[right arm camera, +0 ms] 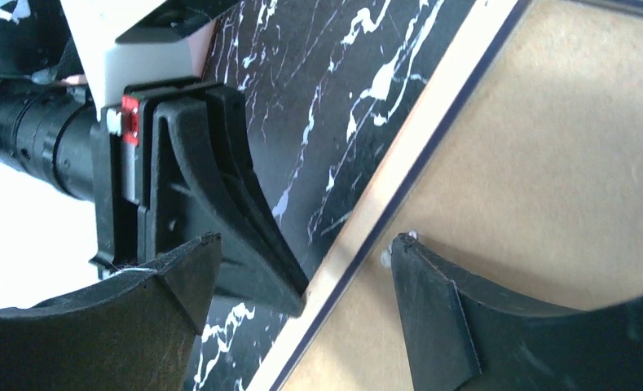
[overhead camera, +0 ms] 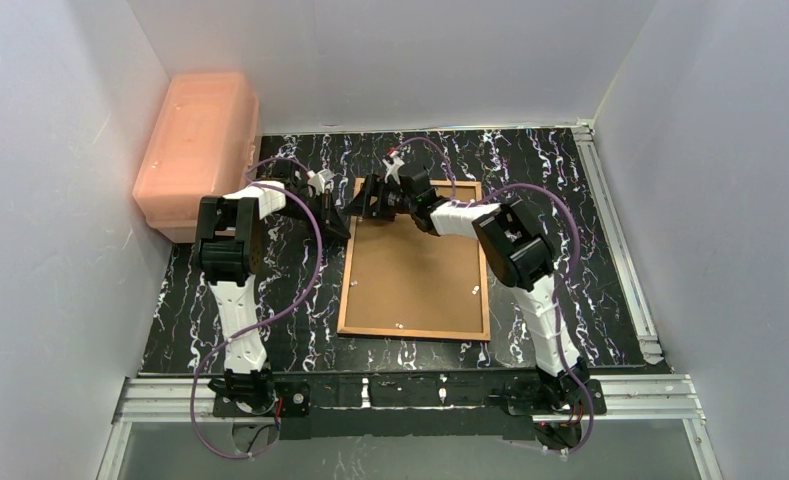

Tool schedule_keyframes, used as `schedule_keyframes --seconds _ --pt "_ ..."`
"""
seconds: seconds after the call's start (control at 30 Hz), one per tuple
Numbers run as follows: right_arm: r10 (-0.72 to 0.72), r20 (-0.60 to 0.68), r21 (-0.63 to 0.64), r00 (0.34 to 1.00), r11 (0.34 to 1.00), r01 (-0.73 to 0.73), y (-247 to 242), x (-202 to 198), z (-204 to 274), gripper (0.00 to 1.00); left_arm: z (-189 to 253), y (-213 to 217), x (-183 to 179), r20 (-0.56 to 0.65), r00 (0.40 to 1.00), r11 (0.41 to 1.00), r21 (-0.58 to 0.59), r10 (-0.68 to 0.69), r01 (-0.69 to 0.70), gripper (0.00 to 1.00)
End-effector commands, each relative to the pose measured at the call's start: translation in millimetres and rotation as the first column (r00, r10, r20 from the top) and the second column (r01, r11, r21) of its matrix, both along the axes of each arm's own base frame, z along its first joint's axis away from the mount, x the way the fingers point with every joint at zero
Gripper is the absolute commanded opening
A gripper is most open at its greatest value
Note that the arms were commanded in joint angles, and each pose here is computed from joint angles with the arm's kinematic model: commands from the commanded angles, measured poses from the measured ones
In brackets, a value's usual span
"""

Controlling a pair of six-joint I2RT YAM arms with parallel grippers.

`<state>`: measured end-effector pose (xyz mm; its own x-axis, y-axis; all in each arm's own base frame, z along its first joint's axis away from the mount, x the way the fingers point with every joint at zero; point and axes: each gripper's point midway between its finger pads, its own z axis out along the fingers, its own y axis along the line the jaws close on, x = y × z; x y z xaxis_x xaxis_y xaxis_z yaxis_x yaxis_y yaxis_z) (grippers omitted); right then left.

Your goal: Put the photo into the frame

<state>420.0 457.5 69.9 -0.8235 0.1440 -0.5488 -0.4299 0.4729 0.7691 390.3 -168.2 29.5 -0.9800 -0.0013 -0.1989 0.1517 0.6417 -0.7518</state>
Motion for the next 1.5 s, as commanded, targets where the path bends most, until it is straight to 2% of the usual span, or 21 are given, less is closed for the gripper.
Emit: schedule_keyframes --seconds 0.0,0.43,0.93,1.47 --pt "-0.001 0.072 0.017 0.997 1.000 0.000 -12.6 -9.8 38.7 0.85 -8.2 2.2 -13.8 -0.011 1.000 0.997 0.067 -0.022 0.023 0.07" --pt "0.002 -0.004 0.008 1.000 1.000 -0.002 -7.0 -25.2 8.9 0.85 -5.4 1.3 -13.4 -0.010 1.000 0.998 0.062 -0.019 0.019 0.07" --pt "-0.062 0.061 -0.067 0.996 0.996 0.066 -0.9 -5.9 5.2 0.83 -7.4 0.9 -17.6 -0.015 1.000 0.998 0.058 -0.023 0.024 0.07" --pt "-0.028 0.064 -0.039 0.998 0.999 0.030 16.7 0.4 4.9 0.83 -8.9 0.8 -19.7 -0.018 1.000 0.998 0.053 -0.023 0.023 0.06"
